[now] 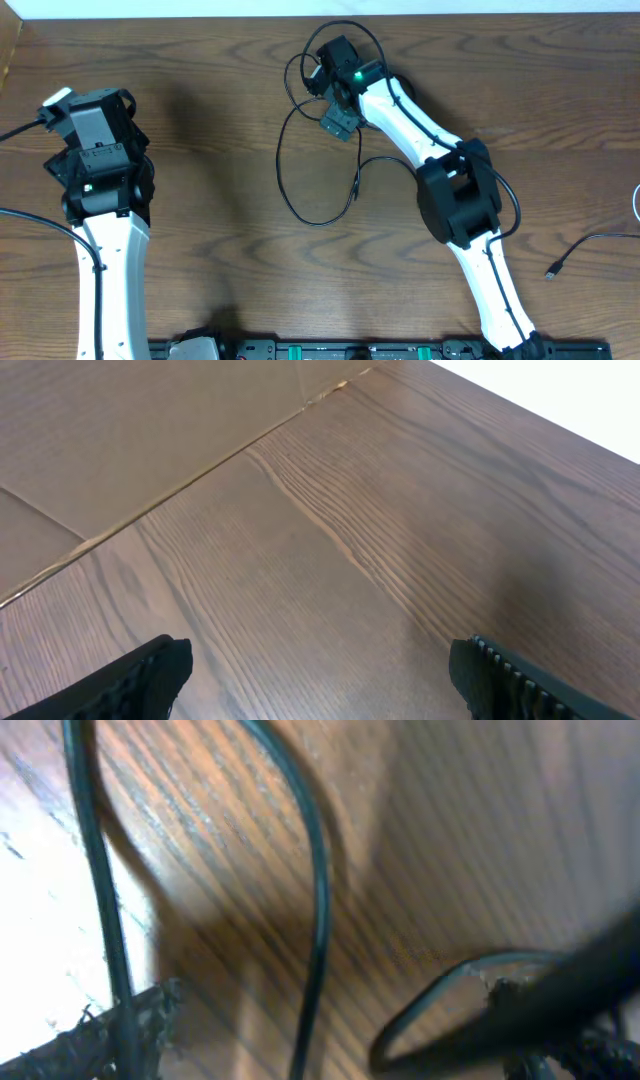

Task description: Untangle cables

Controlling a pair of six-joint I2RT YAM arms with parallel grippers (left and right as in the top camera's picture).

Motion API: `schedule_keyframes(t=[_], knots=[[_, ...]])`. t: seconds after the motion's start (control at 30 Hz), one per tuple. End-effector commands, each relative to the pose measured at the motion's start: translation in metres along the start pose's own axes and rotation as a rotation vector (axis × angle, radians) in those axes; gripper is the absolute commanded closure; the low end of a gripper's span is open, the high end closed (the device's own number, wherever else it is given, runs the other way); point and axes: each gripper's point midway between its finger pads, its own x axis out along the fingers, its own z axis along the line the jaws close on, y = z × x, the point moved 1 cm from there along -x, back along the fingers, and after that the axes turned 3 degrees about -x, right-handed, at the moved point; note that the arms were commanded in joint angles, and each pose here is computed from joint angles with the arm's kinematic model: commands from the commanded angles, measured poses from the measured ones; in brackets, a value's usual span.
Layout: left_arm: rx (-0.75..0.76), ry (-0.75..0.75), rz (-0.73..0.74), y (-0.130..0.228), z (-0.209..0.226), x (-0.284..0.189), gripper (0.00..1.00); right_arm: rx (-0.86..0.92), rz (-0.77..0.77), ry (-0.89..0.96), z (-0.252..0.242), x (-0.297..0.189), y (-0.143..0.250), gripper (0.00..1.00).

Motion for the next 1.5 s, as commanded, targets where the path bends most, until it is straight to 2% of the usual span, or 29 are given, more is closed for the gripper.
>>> schedule_keyframes(t=[0.0, 0.17, 0.3, 0.43, 0.77, 0.9, 0.97, 1.47], knots=[[-0.02, 0.01, -0.003, -0.003, -0.001, -0.001, 0.13, -0.061, 0.113, -0.085, 0.035, 0.043, 0.038, 0.01], [-0.019, 0.013, -0.002, -0.003, -0.002, -0.001, 0.12, -0.067, 0.125, -0.092, 0.04, 0.051, 0.047, 0.03], [-0.019, 0.013, -0.002, -0.003, -0.002, -0.001, 0.12, -0.067, 0.13, -0.094, 0.04, 0.052, 0.049, 0.19], [-0.019, 0.013, -0.002, -0.003, -0.002, -0.001, 0.12, -0.066, 0.125, -0.091, 0.04, 0.052, 0.048, 0.45], [-0.019, 0.013, -0.002, -0.003, -0.002, -0.001, 0.12, -0.047, 0.126, -0.089, 0.037, 0.052, 0.049, 0.62], [-0.019, 0.013, -0.002, -0.003, -0.002, -0.001, 0.12, -0.007, 0.127, -0.086, 0.037, 0.052, 0.049, 0.83], [-0.019, 0.013, -0.002, -0.003, -0.002, -0.001, 0.12, 0.013, 0.128, -0.085, 0.037, 0.052, 0.049, 0.97], [-0.019, 0.013, -0.002, -0.003, -0.002, -0.001, 0.13, 0.103, 0.144, -0.08, 0.028, 0.052, 0.057, 0.99]])
